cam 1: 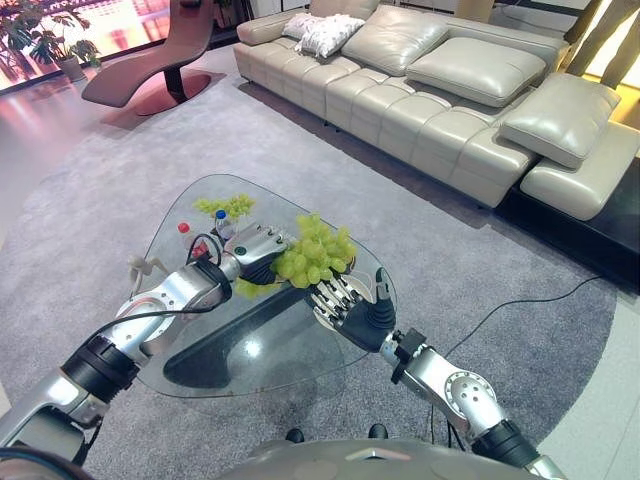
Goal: Pick up fruits into the plate
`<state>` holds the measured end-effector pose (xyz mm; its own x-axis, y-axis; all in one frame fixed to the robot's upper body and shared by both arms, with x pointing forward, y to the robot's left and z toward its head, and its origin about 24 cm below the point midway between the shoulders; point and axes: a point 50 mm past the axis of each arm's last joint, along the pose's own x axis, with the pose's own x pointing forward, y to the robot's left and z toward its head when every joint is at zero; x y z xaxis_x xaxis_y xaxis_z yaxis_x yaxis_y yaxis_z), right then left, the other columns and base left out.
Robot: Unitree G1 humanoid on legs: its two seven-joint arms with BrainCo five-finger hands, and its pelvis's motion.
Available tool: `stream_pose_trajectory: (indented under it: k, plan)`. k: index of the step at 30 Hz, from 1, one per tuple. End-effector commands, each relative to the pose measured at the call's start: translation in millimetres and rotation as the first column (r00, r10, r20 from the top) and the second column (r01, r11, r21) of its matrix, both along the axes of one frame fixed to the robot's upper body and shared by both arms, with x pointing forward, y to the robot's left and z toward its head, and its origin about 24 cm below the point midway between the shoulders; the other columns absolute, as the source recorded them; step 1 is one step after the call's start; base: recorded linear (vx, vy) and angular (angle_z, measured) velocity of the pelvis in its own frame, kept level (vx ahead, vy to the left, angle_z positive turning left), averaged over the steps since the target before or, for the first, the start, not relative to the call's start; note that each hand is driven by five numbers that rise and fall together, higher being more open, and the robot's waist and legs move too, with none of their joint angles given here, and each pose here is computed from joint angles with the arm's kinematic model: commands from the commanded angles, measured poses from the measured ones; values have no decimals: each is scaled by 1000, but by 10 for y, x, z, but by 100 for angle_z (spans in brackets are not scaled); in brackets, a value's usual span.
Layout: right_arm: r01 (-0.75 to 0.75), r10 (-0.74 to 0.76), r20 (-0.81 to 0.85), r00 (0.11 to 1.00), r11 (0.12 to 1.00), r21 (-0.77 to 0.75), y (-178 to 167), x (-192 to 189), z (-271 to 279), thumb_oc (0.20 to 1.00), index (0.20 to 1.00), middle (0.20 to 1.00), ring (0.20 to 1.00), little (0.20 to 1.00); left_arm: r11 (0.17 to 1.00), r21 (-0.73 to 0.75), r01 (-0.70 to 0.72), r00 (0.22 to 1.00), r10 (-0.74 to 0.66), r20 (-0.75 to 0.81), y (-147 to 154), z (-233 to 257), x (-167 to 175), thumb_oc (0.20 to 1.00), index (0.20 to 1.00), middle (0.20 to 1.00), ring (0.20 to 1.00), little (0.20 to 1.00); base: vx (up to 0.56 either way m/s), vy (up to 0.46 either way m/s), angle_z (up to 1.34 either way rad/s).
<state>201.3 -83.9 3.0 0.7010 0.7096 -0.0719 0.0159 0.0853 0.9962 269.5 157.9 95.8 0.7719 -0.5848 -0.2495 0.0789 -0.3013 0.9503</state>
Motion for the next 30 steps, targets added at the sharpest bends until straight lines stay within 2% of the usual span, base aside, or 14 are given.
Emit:
stream_pose_trajectory:
  k: [1, 9, 17, 22, 26, 30]
  plan:
    - [-53, 21, 157, 987, 978, 203, 275, 112, 488, 1000, 1000, 1000, 1000, 1000, 979, 44, 197, 975, -200, 97, -291, 293, -25, 200, 200, 200, 200, 200, 0, 0, 0]
    - [-42, 16, 134, 991, 979, 198, 269, 125, 475, 1000, 1000, 1000, 1000, 1000, 978, 46, 204, 970, -208, 126, -308, 386, -43, 200, 200, 200, 200, 200, -16, -16, -1]
    - [-59, 24, 157, 987, 974, 220, 207, 106, 568, 1000, 1000, 1000, 1000, 1000, 999, -51, 18, 974, -6, 225, -42, 581, 137, 200, 200, 200, 200, 200, -16, -8, -2]
    - [-49, 20, 130, 991, 974, 221, 195, 81, 521, 1000, 1000, 1000, 1000, 1000, 993, -108, -40, 956, 69, 284, 80, 693, 203, 200, 200, 200, 200, 200, 0, 0, 0]
    - [-42, 19, 98, 995, 972, 231, 205, 54, 472, 1000, 1000, 1000, 1000, 1000, 988, -148, -38, 946, 83, 312, 106, 782, 206, 200, 200, 200, 200, 200, -9, -1, 0]
    - [-30, 11, 81, 997, 972, 232, 224, 43, 411, 1000, 1000, 1000, 1000, 1000, 987, -158, 22, 944, 31, 328, 47, 840, 169, 200, 200, 200, 200, 200, -8, -1, 0]
